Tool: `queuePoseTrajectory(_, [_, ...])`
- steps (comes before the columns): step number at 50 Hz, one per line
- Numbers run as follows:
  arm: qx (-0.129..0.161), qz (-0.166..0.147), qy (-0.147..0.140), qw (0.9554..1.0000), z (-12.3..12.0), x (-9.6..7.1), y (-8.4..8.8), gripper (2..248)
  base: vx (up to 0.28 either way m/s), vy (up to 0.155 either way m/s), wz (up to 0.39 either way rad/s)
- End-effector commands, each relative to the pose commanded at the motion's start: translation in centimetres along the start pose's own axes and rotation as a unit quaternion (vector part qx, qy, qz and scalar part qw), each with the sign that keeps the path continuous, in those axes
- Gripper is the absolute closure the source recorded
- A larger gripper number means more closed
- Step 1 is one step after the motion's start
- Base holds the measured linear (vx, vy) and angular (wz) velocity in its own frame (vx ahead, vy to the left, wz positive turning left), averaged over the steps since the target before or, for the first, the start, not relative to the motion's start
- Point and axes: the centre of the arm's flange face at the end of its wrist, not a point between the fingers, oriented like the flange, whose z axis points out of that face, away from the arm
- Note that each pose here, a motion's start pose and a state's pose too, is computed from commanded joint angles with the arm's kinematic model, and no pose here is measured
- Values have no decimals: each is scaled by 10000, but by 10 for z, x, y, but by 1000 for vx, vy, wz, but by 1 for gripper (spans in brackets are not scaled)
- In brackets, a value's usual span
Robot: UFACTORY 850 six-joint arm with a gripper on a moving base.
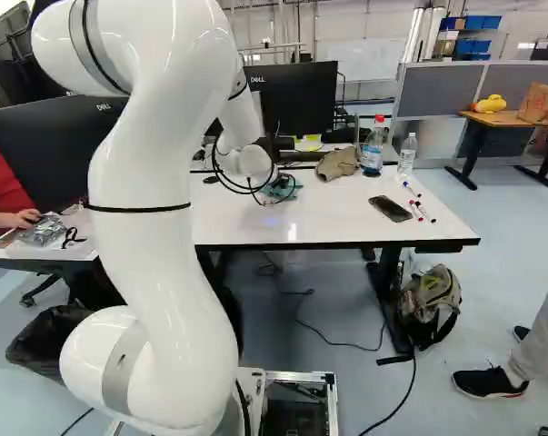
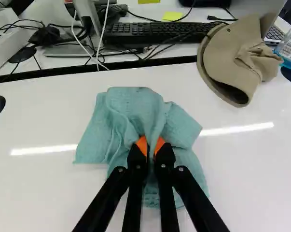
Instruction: Clean the table with the green towel
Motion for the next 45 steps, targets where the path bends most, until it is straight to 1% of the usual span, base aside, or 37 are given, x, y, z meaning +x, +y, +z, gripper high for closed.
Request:
queuePoseTrajectory(10, [0, 0, 91, 10000, -9, 8, 0, 213, 0, 0, 0])
queuePoseTrajectory(16, [-21, 16, 149, 9999, -14, 12, 3, 213, 0, 0, 0])
queuePoseTrajectory(38, [-264, 193, 332, 9989, -47, 22, 37, 213, 0, 0, 0])
queuePoseTrajectory(45, [-333, 244, 314, 9987, -54, 17, 46, 213, 0, 0, 0])
